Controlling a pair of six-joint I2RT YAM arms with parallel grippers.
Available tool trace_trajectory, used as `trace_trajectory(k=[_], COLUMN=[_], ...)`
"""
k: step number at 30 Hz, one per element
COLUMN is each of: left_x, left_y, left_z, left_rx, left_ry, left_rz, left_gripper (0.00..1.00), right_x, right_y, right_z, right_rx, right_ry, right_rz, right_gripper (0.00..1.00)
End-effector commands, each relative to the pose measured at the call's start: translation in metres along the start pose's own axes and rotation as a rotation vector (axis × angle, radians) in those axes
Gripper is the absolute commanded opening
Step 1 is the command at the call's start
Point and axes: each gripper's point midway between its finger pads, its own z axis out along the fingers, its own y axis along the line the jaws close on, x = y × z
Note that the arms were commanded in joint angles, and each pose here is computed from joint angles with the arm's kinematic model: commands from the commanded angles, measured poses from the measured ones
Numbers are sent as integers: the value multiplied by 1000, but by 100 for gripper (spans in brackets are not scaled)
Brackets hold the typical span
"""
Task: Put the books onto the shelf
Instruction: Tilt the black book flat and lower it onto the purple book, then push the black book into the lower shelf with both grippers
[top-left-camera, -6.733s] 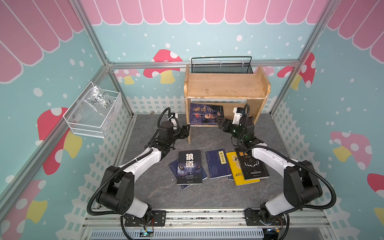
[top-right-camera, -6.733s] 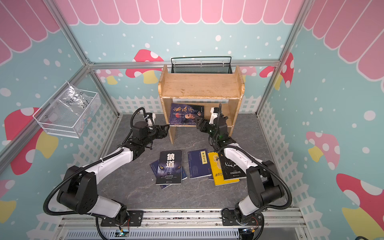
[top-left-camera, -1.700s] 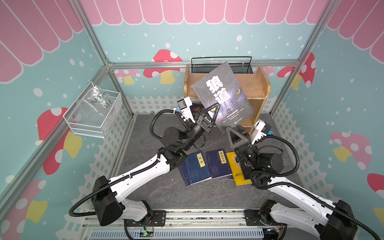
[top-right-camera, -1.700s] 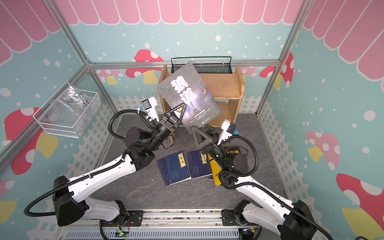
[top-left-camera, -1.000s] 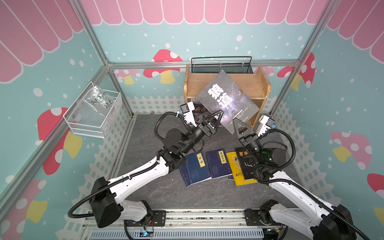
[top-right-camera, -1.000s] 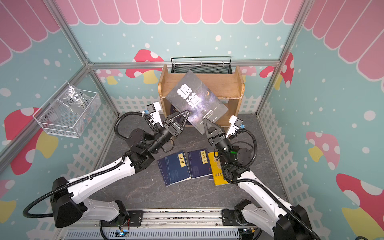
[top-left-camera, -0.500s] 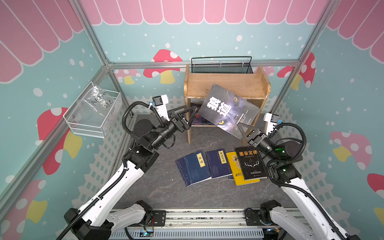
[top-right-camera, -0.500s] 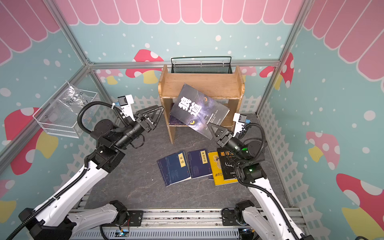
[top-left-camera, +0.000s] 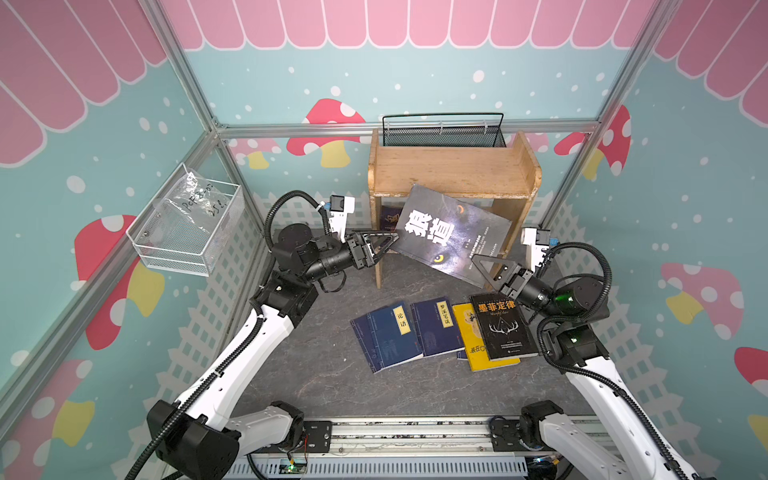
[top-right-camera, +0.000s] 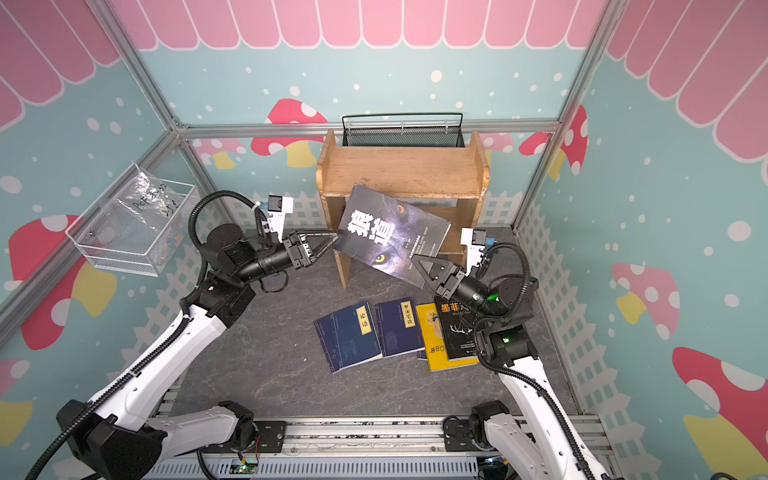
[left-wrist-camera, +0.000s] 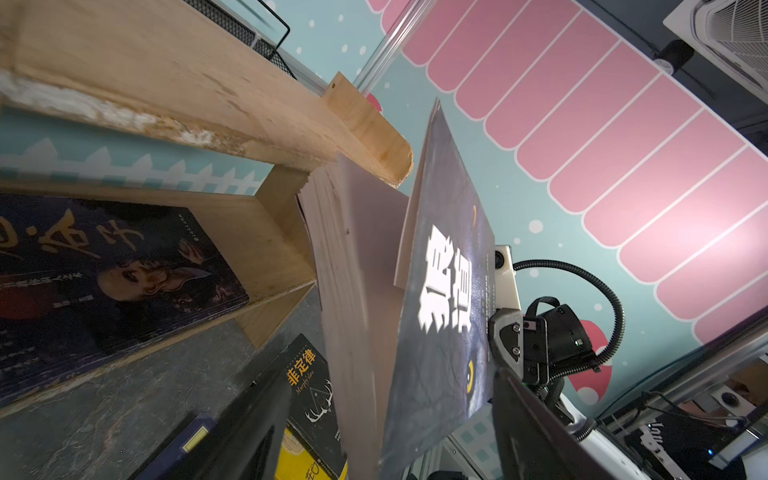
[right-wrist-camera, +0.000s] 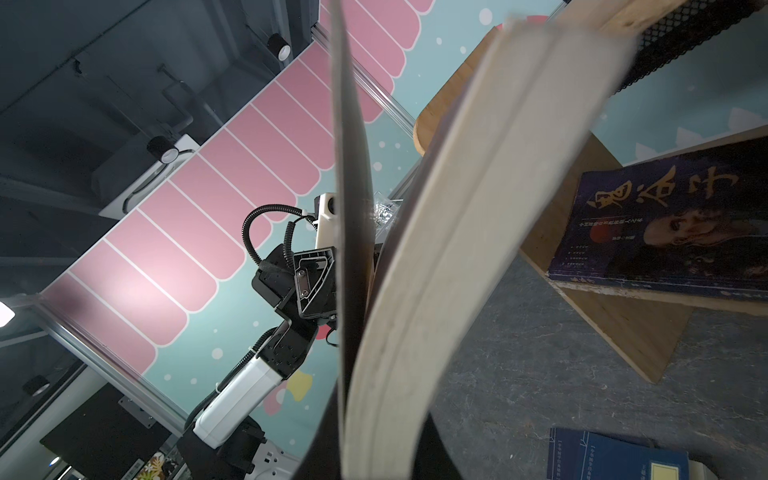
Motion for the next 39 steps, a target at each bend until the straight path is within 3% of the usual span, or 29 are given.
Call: trace_trajectory(k=[1,5,15,18,23,28,32,36,39], left_x=[5,9,20,24,34,46,36,21,19], left_y=[-12,-16,-7,3,27,46,62,65,66], left_z=[3,9,12,11,8,12,18,35,43], left_rx=[104,154,124,95,24,-14,-70,-63,-30], left_ry=[32,59,80,68,24,-18,-71,-68,-62], left_rz=[-29,-47,-70,-97,-178,-251,-265,-301,-327], left_gripper=[76,67,25,13,0,0,0,0,0], right_x=[-9,-8,-2,3,10,19,17,10,8], right_y=[23,19,-10,-25,-54,-106,-121,-125,-128], right_z=[-3,-1,0,0,-6,-21,-24,-13,-5], right_rx=[-85,-85,-57,-34,65,294,340,331,307], right_ry=[-35,-30,-27,-29,-61,-102,-133,-122,-115], right_rz=[-54,-52,1,35,68,59,36,17,55], right_gripper=[11,11,11,15,24,36,48,48,38])
